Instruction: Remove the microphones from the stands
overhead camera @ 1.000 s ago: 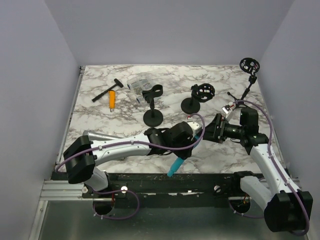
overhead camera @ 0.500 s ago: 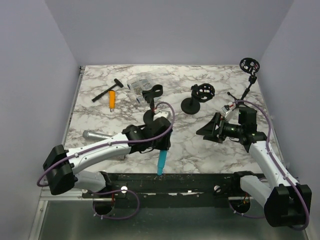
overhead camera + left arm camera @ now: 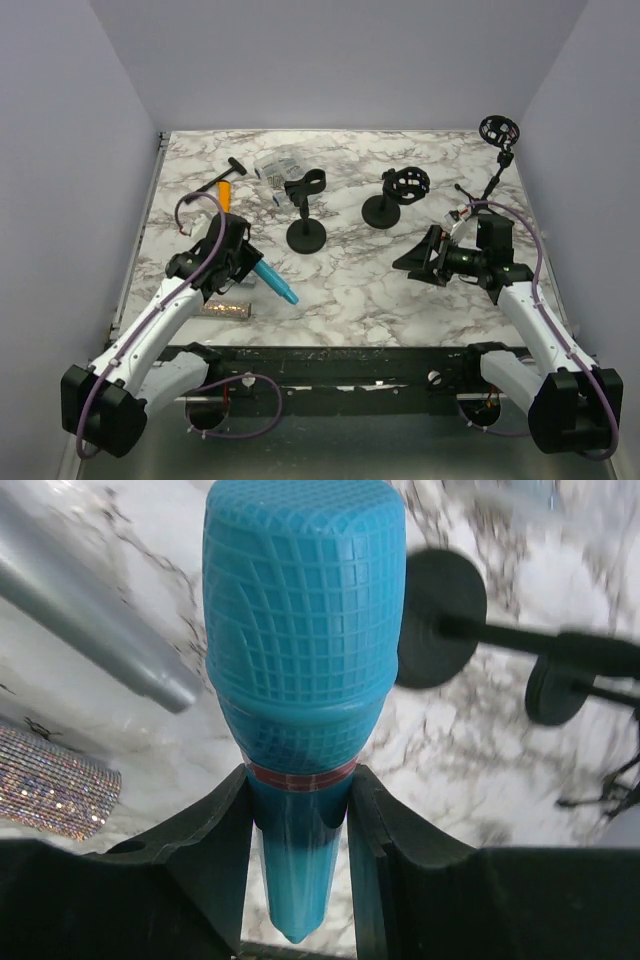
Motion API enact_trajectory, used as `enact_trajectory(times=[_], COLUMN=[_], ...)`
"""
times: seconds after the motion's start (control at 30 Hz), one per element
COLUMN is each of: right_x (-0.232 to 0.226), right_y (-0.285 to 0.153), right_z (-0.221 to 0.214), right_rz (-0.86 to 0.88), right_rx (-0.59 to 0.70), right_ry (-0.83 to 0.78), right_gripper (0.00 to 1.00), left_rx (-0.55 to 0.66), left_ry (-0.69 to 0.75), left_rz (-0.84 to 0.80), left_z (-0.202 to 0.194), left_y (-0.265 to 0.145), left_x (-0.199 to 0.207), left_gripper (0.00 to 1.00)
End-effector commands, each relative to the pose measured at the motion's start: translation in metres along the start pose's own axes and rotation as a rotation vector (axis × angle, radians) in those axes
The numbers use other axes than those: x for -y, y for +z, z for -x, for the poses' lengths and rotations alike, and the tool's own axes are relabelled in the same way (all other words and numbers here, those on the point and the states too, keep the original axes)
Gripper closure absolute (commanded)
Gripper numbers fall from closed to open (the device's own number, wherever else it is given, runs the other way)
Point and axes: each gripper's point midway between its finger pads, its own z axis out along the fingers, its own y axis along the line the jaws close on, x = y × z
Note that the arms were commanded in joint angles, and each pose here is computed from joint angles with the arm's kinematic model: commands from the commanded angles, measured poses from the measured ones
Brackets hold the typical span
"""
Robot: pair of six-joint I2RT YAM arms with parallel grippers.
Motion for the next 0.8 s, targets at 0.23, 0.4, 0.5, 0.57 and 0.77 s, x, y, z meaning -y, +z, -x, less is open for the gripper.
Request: enact_trajectory(times=[0.23, 0.4, 0.5, 0.57, 0.77], right_x=[0.005, 0.005, 0.004, 0.004, 0.01], right_y=[-0.003, -0.003, -0.004, -0.005, -0.006], right_z=[-0.007, -0.007, -0.007, -0.007, -0.01], right_rz=[-0.03, -0.027, -0.032, -0.038, -0.073], right_rx=[0.017, 0.024, 0.03, 0.036, 0.028], right_ry=[0.008, 0.017, 0.016, 0.013, 0.017], right_gripper=[0.0, 0.0, 0.0, 0.0, 0.0], left_rx=[0.043, 0.088, 0.067, 0.03, -0.033], left_ry=[-0.551, -0.567, -0.599, -0.632, -0.702], left_rz=[0.102, 0.199, 0.244, 0.249, 0.269], left_z=[0.099, 0.131, 0.139, 0.141, 0.14], left_y=[0.053, 0.076, 0.091, 0.1, 0.119], left_x=[-0.032, -0.041, -0.047, -0.049, -0.058], left_gripper=[1.0, 1.0, 1.0, 1.0, 0.94])
